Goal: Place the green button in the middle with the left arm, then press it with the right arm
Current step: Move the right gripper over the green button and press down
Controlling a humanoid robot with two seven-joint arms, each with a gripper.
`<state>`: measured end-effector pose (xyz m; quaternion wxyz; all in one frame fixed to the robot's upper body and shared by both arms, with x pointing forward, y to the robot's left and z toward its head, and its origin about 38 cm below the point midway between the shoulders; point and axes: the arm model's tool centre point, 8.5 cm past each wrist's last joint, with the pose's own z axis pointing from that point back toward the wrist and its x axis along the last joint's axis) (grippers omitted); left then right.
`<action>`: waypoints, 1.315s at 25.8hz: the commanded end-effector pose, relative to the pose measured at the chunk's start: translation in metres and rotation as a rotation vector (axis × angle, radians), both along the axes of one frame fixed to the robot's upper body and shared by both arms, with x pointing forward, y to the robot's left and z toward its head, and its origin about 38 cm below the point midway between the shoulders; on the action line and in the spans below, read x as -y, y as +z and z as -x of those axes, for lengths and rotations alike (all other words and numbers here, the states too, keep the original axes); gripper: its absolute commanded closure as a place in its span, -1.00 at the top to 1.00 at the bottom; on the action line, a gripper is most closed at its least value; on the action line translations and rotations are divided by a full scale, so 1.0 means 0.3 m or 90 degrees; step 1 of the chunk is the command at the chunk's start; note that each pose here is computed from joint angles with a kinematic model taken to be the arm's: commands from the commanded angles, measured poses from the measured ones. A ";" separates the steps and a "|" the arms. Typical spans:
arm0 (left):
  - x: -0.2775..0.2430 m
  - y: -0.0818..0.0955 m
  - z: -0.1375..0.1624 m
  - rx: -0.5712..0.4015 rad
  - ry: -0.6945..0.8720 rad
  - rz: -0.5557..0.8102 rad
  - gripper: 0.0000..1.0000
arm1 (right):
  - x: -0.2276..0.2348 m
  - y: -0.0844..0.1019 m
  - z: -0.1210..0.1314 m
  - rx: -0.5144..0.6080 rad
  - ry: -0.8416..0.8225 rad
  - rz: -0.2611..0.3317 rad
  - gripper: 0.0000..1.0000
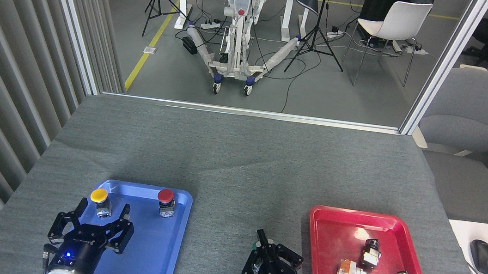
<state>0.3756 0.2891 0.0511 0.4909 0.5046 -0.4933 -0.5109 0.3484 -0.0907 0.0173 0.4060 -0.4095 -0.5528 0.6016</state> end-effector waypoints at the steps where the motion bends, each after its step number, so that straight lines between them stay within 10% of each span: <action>1: -0.010 0.001 -0.003 0.000 0.006 0.000 0.98 | -0.055 -0.031 -0.013 -0.026 0.003 0.022 -1.00; 24: -0.108 0.017 0.007 0.005 0.046 0.025 0.98 | 0.005 -0.125 0.017 -0.082 -0.057 0.052 -1.00; 34: -0.107 0.019 0.011 0.006 0.045 0.026 0.98 | -0.007 0.021 -0.039 -0.004 -0.067 0.015 -1.00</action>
